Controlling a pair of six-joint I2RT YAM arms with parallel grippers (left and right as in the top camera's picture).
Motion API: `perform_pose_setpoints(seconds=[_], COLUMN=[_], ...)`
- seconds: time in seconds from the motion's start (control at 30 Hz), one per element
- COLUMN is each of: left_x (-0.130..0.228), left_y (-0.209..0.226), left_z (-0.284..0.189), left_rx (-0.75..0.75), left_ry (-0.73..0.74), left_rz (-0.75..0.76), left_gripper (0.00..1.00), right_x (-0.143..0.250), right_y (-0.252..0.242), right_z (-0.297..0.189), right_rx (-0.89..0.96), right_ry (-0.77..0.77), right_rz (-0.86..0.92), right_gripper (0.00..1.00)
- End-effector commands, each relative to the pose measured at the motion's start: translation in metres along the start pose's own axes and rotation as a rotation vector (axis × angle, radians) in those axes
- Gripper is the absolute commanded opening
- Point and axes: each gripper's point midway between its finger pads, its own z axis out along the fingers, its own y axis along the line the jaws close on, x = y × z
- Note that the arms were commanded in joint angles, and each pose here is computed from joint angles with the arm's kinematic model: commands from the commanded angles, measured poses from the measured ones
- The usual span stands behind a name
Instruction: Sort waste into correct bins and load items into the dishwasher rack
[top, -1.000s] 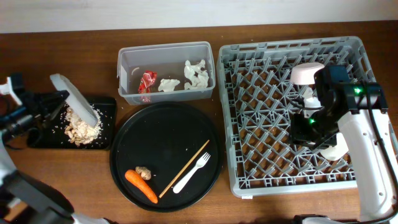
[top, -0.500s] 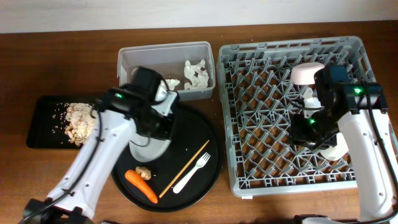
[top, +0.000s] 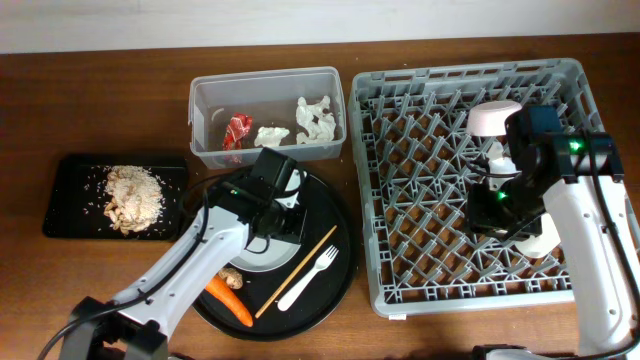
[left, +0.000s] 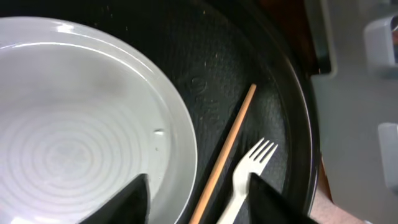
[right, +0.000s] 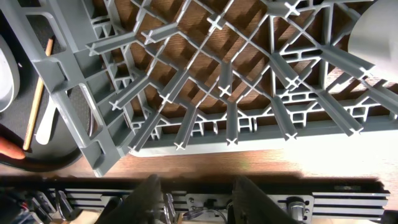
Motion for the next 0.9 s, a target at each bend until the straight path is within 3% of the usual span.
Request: perform_pose_setpoints(seconds=[0.0, 0.03, 0.07, 0.23, 0.3, 0.4, 0.53, 0.63, 0.87], left_x=[-0.015, -0.017, -0.017, 0.024, 0.037, 0.051, 0.072, 0.086, 0.089], left_y=[0.011, 0.023, 0.038, 0.134, 0.165, 0.187, 0.213, 0.232, 0.235], left_z=[-0.028, -0.041, -0.054, -0.104, -0.114, -0.122, -0.132, -0.141, -0.142], left_rx=[-0.013, -0.025, -0.04, -0.149, -0.181, -0.204, -0.274, -0.293, -0.296], left_ry=[-0.061, -0.078, -0.096, -0.092, -0.103, -0.103, -0.096, -0.118, -0.12], left_rz=[-0.036, -0.075, -0.122, -0.478, -0.599, -0.698, -0.818, -0.928, -0.946], left_gripper=[0.62, 0.67, 0.73, 0.84, 0.84, 0.85, 0.85, 0.86, 0.86], right_x=[0.004, 0.005, 0.005, -0.005, -0.007, -0.004, -0.024, -0.045, -0.056], right_y=[0.001, 0.001, 0.001, 0.035, 0.097, 0.174, 0.241, 0.256, 0.271], right_z=[-0.001, -0.001, -0.001, -0.029, -0.045, -0.03, 0.035, 0.096, 0.202], right_rx=[-0.01, -0.009, -0.01, -0.042, -0.123, -0.186, -0.116, -0.085, -0.045], right_ry=[0.005, 0.008, 0.008, -0.084, -0.175, -0.232, -0.243, -0.176, -0.069], right_rz=[-0.03, -0.03, -0.039, -0.173, -0.345, -0.551, -0.616, -0.574, -0.559], right_gripper=[0.76, 0.92, 0.95, 0.83, 0.84, 0.81, 0.71, 0.71, 0.69])
